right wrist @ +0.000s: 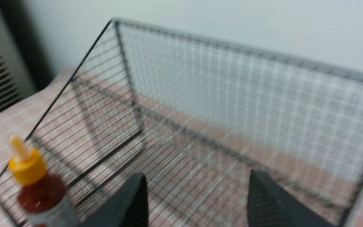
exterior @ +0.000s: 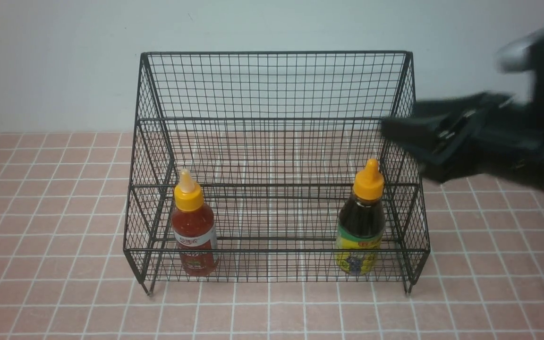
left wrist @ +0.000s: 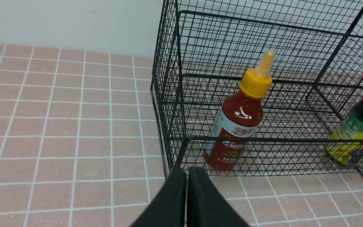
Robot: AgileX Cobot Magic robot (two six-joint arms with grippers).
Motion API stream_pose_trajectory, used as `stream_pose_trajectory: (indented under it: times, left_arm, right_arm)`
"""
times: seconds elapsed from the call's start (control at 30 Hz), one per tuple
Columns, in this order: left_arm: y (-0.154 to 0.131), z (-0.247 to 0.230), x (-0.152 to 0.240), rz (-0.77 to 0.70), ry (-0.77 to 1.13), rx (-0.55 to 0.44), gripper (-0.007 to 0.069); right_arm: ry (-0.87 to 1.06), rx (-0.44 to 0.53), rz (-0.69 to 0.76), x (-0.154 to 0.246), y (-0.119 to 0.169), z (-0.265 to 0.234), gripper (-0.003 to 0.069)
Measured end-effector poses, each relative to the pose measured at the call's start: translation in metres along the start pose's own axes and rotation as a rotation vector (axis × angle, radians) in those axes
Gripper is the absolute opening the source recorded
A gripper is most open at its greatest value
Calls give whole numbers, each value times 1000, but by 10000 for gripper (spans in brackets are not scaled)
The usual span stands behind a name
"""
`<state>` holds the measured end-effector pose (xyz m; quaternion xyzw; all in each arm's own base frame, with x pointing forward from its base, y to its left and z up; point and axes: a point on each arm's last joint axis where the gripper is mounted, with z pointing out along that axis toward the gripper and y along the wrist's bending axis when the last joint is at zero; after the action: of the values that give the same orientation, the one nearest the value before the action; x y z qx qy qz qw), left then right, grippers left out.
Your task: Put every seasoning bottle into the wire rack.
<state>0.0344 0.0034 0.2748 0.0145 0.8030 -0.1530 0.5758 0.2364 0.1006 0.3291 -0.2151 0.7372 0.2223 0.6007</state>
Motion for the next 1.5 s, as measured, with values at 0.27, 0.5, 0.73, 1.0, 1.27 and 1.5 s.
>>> stream_pose_trajectory:
  times: [0.27, 0.5, 0.73, 1.0, 1.27, 1.5]
  left_arm:
    - [0, 0, 0, 5, -2, -4, -7]
    - [1, 0, 0, 11, -5, -9, -7]
    - [1, 0, -1, 17, -8, -13, -7]
    - [1, 0, -1, 17, -8, -13, -7]
    - [1, 0, -1, 18, -8, -14, -7]
    - [1, 0, -1, 19, -9, -15, -7]
  right_arm:
    - [-293, 136, -5, -54, 25, -105, 14]
    - [-392, 179, 37, -38, 39, -157, -11]
    - [-307, 184, 69, 37, 40, -163, -12]
    - [-274, 189, 77, 76, 41, -166, -12]
    - [-271, 159, 72, 78, 44, -166, -12]
    - [-262, 136, 67, 79, 46, -166, -12]
